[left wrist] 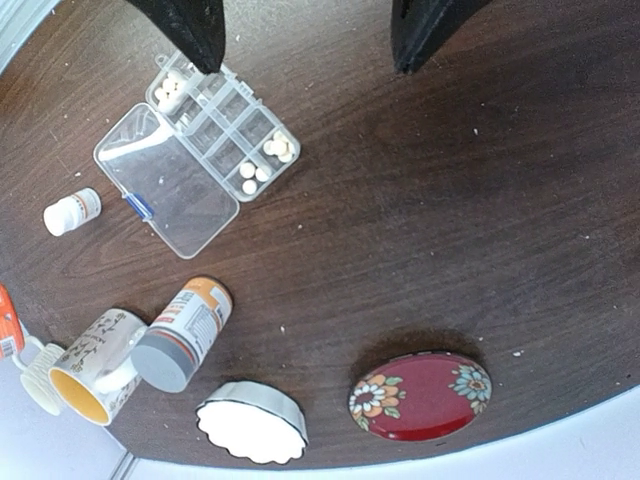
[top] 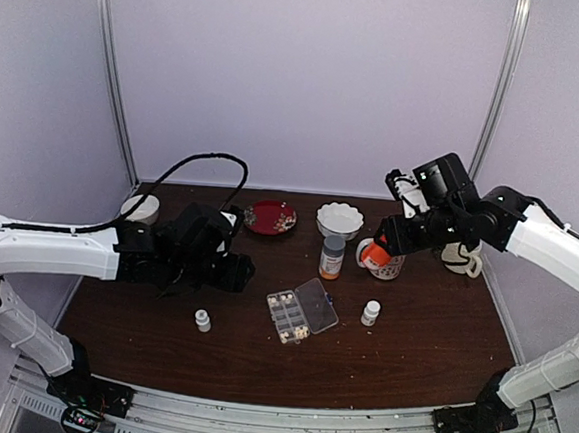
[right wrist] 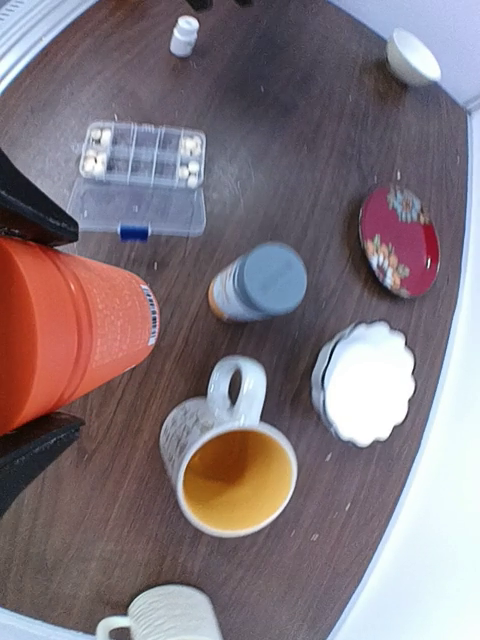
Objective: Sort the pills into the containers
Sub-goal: Pick up the pill bottle from the center of the board, then place the pill bottle at the center of the board.
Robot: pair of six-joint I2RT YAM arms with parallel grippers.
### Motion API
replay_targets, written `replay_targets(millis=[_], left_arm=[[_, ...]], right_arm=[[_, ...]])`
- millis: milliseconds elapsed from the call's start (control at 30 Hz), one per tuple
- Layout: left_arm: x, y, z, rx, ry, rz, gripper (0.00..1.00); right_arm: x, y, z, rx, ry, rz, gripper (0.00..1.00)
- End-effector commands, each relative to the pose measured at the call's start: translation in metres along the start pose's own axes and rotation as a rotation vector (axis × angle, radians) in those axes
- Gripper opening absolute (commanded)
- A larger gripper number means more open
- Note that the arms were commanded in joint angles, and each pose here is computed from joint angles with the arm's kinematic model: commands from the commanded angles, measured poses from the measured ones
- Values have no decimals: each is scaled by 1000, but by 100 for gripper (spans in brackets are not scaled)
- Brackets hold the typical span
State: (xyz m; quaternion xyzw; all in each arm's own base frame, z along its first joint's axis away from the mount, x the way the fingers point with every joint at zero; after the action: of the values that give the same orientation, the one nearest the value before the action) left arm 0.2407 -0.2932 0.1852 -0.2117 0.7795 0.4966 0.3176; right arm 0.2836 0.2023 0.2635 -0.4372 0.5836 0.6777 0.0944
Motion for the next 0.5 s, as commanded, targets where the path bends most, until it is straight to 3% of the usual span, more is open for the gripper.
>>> replay_targets(millis=[0,300,467], left_arm=[[-12,13,6,-15,30,-88,59],[-18,58,56,-155,157,-231,66],[-4,74,85,-200,174,-231,68]], right_arm=[[-44,12,61,-184,98,-148,31],[-76,-26,180,-323,285,-165,31],[-90,-60,220,-366,302,-153,29]])
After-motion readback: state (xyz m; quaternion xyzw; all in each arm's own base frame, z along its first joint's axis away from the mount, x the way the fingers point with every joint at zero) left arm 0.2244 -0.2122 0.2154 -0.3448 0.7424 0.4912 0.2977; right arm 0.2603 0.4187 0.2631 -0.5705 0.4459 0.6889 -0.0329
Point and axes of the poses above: each gripper's point midway between its finger pads, its own y axis back along the fingers, its own z axis along the line the jaws close on, x = y × z, the point moved 3 cm from there along y, back along the fingers, and after that the axes turned 9 degrees about y, right-handed, at the moved point
